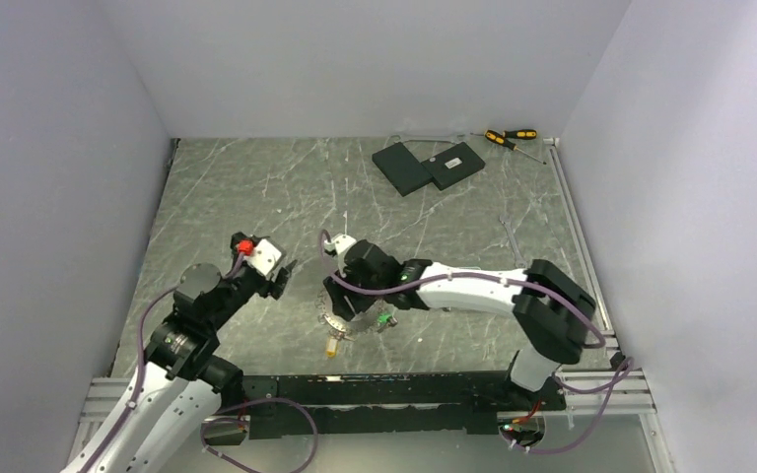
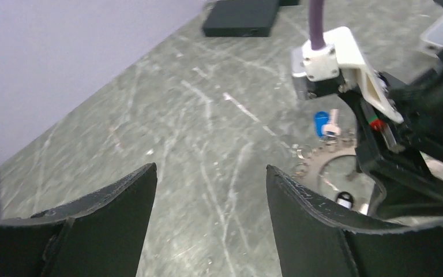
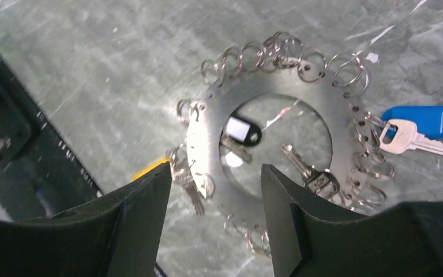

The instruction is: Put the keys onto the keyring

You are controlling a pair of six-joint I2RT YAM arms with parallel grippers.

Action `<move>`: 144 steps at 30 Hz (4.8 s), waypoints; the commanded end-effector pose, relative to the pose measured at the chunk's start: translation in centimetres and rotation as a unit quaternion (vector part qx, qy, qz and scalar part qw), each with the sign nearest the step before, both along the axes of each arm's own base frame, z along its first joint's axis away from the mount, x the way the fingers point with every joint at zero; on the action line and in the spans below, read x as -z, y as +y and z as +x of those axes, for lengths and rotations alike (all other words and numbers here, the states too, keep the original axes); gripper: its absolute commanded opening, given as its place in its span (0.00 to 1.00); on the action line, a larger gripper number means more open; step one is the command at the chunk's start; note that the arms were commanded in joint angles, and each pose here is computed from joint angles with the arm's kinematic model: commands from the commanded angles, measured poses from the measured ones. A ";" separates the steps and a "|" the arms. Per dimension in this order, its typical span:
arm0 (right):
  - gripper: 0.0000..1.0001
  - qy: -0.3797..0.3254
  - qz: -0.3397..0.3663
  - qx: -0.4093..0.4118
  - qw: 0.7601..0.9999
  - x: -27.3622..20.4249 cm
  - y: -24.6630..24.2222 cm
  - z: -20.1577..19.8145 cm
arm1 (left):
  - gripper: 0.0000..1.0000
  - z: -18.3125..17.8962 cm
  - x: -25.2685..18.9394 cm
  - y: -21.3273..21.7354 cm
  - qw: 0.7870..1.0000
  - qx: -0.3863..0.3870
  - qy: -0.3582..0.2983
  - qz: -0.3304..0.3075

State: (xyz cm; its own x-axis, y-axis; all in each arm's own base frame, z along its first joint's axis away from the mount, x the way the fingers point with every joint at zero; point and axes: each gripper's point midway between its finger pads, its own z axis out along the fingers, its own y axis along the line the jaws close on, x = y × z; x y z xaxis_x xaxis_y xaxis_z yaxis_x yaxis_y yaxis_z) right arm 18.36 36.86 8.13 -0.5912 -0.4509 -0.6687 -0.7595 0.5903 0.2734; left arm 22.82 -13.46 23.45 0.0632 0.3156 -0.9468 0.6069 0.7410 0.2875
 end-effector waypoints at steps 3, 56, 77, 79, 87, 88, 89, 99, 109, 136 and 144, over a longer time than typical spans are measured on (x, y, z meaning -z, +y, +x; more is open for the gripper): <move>0.63 -0.021 -0.006 0.069 0.997 -0.3 3.1 2.4 | 0.73 1.4 -2.6 4.6 0.988 -0.143 -0.035 -0.036; 0.00 -0.040 0.006 -0.199 0.979 2.9 6.8 1.9 | 0.68 1.2 -4.3 8.4 0.972 -0.218 -0.076 -0.048; 0.00 -0.110 0.171 -0.258 0.945 -5.3 4.4 -0.9 | 0.64 -0.6 -5.8 4.6 0.987 -0.098 -0.105 -0.067; 0.00 -0.123 0.190 -0.263 0.938 -6.6 3.8 -1.2 | 0.63 -1.2 -6.0 3.7 0.989 -0.067 -0.110 -0.072; 0.00 -0.145 0.230 -0.262 0.926 -9.3 0.7 -1.3 | 0.59 -4.0 -6.3 -1.0 0.987 0.091 -0.109 -0.073; 0.00 -0.146 0.233 -0.260 0.925 -9.5 0.4 -1.2 | 0.58 -4.3 -6.3 -1.4 0.986 0.104 -0.103 -0.076; 0.00 -0.146 0.235 -0.257 0.926 -9.5 0.2 -1.1 | 0.58 -4.4 -6.5 -1.7 0.986 0.109 -0.092 -0.088; 0.00 -0.146 0.249 -0.236 0.928 -10.4 -1.5 -0.5 | 0.57 -3.3 -3.9 -1.3 0.898 -0.049 0.217 -0.380; 0.00 -0.138 0.281 -0.211 0.926 -11.0 -3.0 0.3 | 0.66 -3.0 0.6 -4.9 0.815 -0.028 0.373 -0.443; 0.00 -0.142 0.304 -0.211 0.918 -12.3 -3.9 0.4 | 0.45 -4.0 4.9 -9.9 0.786 0.131 0.419 -0.435; 0.00 -0.139 0.305 -0.210 0.918 -12.0 -3.8 0.4 | 0.53 -2.4 6.1 -9.1 0.752 0.039 0.452 -0.479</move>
State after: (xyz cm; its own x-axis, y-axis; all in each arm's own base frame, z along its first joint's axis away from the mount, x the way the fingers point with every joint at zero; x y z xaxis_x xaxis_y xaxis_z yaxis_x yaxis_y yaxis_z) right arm 18.64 32.68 17.31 -0.3090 -0.1636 -0.9369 -0.9508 0.0769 0.3001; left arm 19.43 -22.97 16.79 -0.7795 -0.4272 -0.4582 0.3522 0.3061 -0.8845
